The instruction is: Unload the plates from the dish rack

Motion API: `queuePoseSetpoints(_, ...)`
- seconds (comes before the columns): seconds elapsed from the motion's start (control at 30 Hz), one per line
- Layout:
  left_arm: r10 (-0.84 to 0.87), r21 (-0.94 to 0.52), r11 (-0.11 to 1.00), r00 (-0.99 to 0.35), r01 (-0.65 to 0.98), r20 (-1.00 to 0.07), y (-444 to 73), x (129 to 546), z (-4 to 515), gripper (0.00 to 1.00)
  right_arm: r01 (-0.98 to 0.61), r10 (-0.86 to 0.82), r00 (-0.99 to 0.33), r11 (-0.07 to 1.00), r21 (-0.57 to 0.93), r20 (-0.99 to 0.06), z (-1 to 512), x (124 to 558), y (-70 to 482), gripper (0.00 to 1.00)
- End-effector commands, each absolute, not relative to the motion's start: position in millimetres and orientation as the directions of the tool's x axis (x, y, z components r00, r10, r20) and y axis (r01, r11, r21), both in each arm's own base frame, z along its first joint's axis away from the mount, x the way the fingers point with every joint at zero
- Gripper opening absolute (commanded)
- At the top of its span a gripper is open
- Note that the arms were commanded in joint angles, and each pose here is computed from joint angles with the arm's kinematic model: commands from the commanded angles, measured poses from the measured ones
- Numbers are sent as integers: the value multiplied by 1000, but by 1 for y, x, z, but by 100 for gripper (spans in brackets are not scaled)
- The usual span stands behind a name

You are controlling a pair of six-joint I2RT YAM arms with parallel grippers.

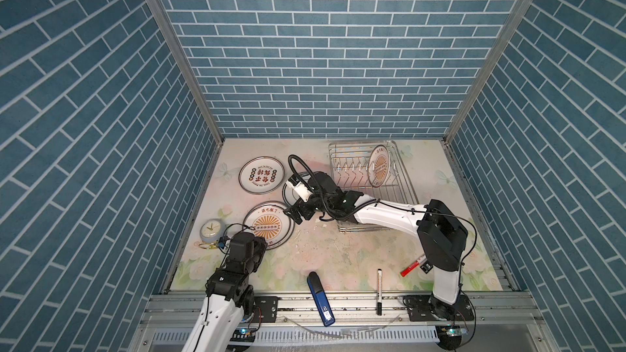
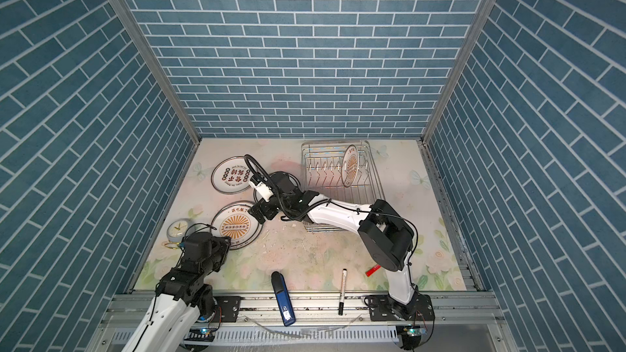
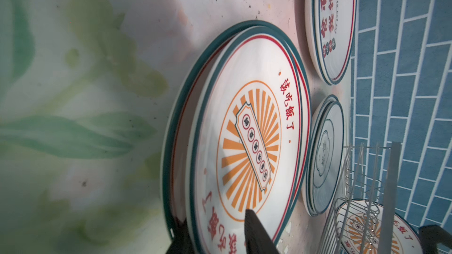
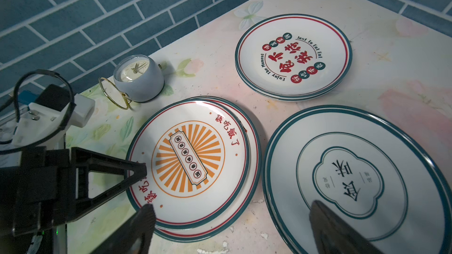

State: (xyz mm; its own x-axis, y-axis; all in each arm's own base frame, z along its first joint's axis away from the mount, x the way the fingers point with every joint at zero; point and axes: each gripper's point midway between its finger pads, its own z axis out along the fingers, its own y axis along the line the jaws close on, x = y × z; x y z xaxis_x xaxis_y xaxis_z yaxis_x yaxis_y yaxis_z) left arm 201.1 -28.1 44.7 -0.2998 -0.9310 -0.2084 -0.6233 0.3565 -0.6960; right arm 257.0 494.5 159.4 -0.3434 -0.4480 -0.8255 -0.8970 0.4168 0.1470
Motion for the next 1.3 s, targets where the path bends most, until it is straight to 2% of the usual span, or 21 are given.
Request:
queuePoseSetpoints(0.0,-925,-660,377,-300,-649,-233,-21,194,42,39,-907,-460,-303,407,105,-835,164,258,501,99)
queuePoseSetpoints(0.97,-916,-651,401,-286,-645,-281,-14,191,59,41,-906,-460,-289,414,86,-839,168,255,497,99)
queuePoseSetpoints(1.07,-905,-663,426,-298,-615,-305,-15,196,69,48,-909,-457,-288,407,90,-841,170,252,495,99)
queuePoseSetpoints(1.17,-893,-678,449,-306,-582,-329,-16,199,81,65,-909,-445,-289,406,96,-848,174,250,493,99)
queuePoseSetpoints(1.27,-877,-695,480,-316,-535,-362,-17,203,93,73,-907,-416,-285,407,104,-863,184,247,489,99)
